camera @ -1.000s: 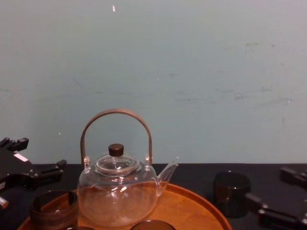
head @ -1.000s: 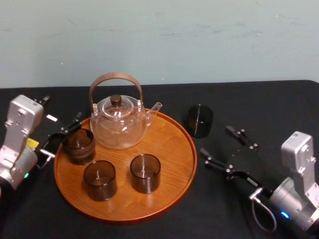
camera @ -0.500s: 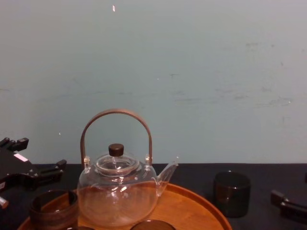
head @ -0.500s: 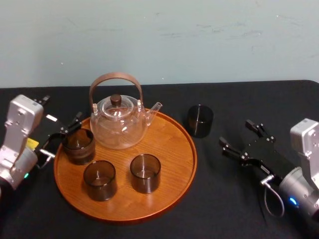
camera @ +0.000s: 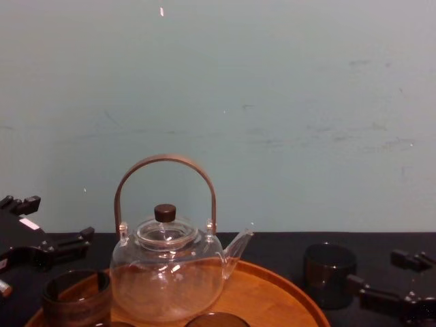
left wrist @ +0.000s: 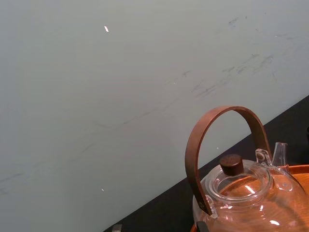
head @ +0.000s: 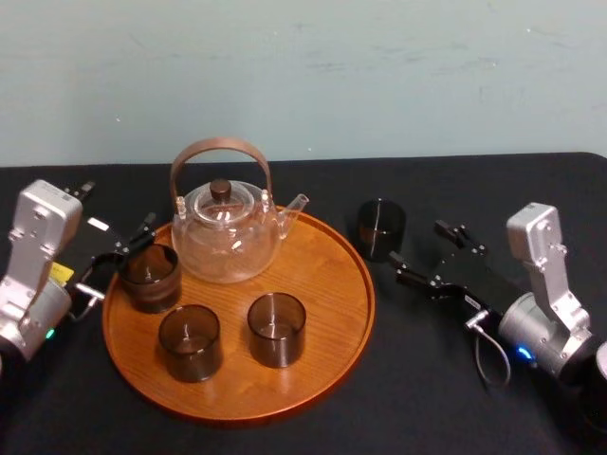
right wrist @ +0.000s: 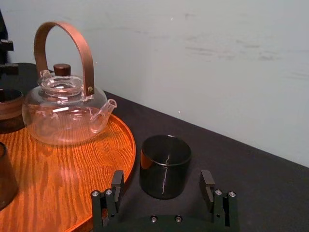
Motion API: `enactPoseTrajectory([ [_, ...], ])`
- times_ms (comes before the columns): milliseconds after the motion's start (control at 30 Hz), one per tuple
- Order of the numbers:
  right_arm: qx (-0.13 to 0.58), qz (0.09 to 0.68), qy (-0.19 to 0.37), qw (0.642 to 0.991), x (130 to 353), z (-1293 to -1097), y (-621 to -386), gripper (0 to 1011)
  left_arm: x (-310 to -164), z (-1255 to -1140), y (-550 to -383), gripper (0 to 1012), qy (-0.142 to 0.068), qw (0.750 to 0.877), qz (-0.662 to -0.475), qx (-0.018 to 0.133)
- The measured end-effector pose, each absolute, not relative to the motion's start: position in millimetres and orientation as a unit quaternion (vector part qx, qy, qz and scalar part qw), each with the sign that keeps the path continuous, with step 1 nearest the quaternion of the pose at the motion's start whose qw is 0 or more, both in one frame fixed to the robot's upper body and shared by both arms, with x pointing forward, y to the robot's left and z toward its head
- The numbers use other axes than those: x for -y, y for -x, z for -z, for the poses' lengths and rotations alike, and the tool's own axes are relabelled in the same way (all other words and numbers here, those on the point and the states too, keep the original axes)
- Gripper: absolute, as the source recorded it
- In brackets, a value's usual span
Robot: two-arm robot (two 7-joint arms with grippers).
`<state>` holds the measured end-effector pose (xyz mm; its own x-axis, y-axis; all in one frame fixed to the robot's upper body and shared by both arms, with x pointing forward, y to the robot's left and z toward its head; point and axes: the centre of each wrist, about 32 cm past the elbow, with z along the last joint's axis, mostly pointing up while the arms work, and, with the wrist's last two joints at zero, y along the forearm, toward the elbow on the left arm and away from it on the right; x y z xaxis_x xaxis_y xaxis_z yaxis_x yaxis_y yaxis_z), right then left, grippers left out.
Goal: Pick up the glass from the table and place it on the tray.
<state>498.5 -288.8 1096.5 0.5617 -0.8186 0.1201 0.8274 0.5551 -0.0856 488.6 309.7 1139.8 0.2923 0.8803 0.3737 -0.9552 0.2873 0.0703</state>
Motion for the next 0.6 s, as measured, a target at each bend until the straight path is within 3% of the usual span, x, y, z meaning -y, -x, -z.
enactPoseTrajectory([
  [600,0.037,0.46,0.074,0.884,285.3,-1092.4,-530.2,1002,-309.7,-1139.8,-488.6,1001,-0.142,0.791,-0.58,0.132],
])
